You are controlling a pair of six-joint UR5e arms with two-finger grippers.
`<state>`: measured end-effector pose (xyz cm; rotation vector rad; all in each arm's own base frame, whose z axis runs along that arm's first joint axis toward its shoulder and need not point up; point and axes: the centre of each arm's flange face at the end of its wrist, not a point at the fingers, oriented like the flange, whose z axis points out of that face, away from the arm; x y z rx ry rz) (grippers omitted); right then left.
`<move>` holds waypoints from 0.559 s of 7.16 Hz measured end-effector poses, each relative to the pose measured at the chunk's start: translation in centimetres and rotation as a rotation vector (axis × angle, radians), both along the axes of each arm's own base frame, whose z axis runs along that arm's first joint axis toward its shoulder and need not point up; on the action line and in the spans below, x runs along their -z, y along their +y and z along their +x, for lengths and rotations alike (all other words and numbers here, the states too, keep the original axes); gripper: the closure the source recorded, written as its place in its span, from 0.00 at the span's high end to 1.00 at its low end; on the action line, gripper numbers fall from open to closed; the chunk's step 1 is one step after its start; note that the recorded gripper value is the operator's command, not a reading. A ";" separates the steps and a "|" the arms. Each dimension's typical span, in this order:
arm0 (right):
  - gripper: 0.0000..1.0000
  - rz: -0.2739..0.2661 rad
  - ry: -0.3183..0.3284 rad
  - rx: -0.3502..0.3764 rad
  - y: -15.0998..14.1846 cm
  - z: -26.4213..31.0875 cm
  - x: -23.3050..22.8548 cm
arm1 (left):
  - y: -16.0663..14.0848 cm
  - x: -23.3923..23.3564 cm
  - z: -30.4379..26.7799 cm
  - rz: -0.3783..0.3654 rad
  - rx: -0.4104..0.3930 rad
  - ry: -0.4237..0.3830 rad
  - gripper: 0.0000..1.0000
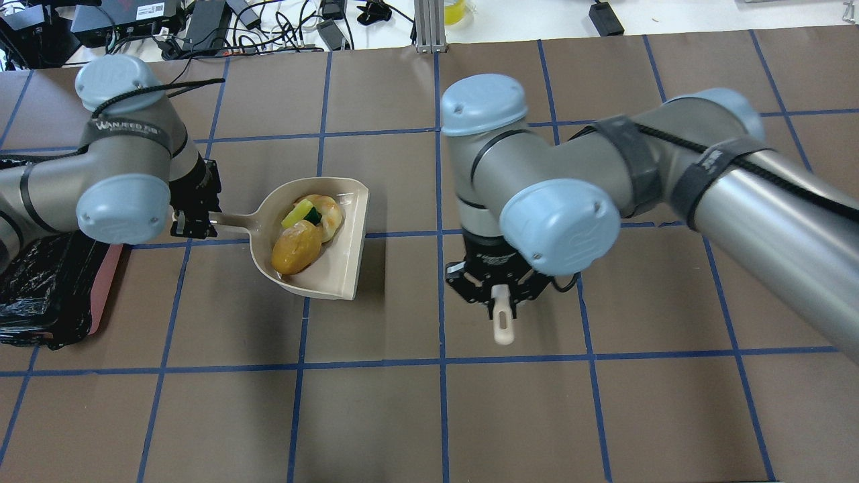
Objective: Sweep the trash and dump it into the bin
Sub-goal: 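Lift the loaded dustpan toward the bin while the right gripper withdraws the brush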
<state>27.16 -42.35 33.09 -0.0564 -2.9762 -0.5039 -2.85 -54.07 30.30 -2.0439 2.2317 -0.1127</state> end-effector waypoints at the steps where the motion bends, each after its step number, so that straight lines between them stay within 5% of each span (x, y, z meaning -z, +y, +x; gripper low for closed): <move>1: 0.02 -0.014 -0.007 -0.031 -3.1 -5.8 -0.7 | -1.5 -2.4 0.5 -0.012 -0.001 0.009 0.00; 4: 0.02 -0.051 -0.075 -0.078 -9.9 -23.6 0.9 | -4.4 -7.2 6.6 -0.098 0.022 0.069 0.00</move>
